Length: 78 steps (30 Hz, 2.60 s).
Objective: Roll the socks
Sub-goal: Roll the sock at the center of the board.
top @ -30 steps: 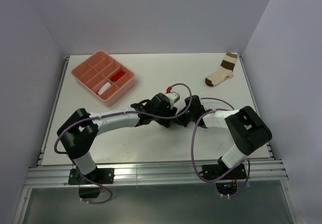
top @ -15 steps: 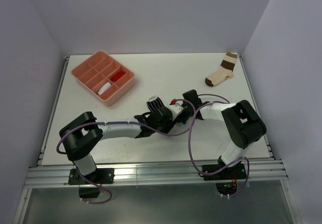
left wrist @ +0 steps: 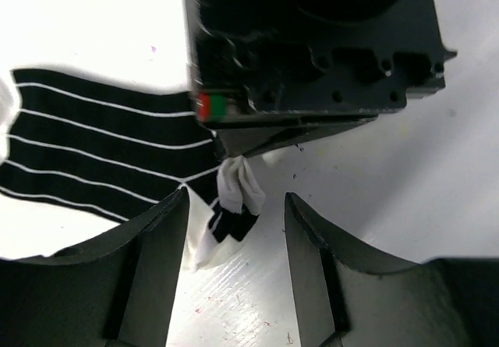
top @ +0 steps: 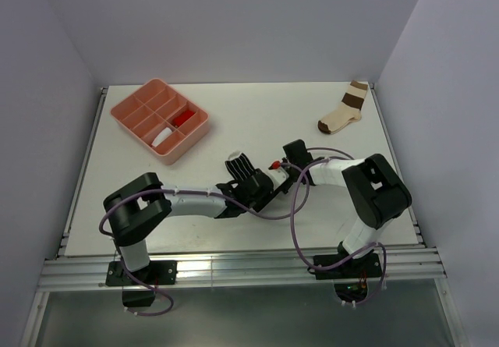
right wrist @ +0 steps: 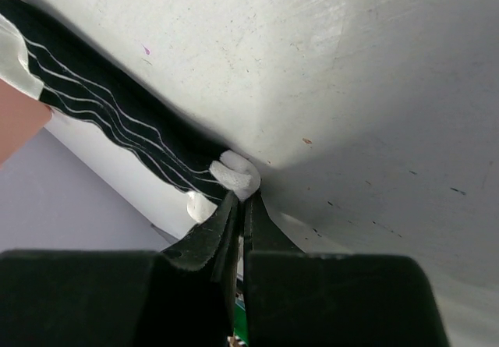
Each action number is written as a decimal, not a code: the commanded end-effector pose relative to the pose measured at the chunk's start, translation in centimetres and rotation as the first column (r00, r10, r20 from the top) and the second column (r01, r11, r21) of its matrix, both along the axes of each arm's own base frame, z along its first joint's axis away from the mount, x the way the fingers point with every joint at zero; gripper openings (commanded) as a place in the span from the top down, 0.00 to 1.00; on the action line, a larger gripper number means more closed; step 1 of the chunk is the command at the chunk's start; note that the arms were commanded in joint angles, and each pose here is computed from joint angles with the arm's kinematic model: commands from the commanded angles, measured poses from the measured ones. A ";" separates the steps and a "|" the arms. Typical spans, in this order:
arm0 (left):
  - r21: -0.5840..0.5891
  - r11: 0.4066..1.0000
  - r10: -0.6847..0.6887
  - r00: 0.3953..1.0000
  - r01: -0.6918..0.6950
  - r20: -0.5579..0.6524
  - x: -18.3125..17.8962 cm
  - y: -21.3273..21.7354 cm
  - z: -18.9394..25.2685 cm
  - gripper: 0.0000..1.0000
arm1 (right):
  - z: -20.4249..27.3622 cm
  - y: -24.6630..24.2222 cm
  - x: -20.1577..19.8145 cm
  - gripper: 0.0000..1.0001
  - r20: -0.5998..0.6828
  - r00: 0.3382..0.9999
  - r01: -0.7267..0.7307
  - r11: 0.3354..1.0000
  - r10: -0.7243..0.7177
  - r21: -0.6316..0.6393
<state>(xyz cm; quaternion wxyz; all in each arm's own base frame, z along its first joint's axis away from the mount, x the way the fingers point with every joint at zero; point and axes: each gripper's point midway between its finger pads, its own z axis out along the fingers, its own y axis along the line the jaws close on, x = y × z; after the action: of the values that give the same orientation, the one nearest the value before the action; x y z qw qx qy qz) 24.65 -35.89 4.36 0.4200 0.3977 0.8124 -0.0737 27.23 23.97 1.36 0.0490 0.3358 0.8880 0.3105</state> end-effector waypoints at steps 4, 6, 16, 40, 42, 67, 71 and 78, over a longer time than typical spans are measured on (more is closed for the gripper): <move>0.008 1.000 -0.019 1.000 0.019 0.015 -0.4 -1.2 -0.1 0.45 | -0.2 0.1 0.3 1.00 -0.014 1.000 0.005 1.000 -0.005 0.005; 0.026 1.000 -0.014 1.000 0.014 0.016 -0.3 -1.1 -0.6 0.46 | -0.2 0.1 0.4 1.00 -0.015 1.000 0.007 1.000 -0.007 0.004; 0.091 0.994 0.054 0.996 -0.060 0.076 1.2 -0.4 -2.1 0.52 | -0.4 0.0 0.1 1.00 -0.014 1.000 0.006 1.000 -0.006 0.010; 0.196 0.974 0.117 0.993 -0.111 -0.020 -0.6 2.8 -5.2 0.67 | -0.8 -0.2 0.1 1.00 -0.021 1.000 0.007 1.000 -0.006 0.024; 0.194 0.974 0.127 0.992 -0.120 -0.025 -0.7 3.0 -5.2 0.74 | -0.8 -0.3 0.0 1.00 -0.022 1.000 0.007 1.000 -0.006 0.027; -0.180 0.970 0.084 0.921 -0.163 -0.381 -1.6 0.9 -0.3 1.00 | 8.1 -1.4 4.2 0.61 0.395 0.916 -0.054 0.997 0.072 -0.056; -0.264 0.941 0.060 0.875 -0.209 -0.480 -1.1 1.1 0.0 1.00 | 9.8 -2.2 4.3 0.55 0.452 0.889 -0.035 0.996 0.069 -0.083; -0.374 0.888 -0.021 0.791 -0.266 -0.612 -0.7 0.6 1.3 1.00 | 8.8 -3.1 2.7 0.56 0.478 0.874 -0.044 0.994 0.089 -0.105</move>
<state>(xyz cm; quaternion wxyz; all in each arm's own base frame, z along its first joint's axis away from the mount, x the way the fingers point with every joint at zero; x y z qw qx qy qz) 24.62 -33.52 2.96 0.2477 0.2079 0.9082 -0.2657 30.32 21.87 10.50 0.2496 0.2221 0.8727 0.3560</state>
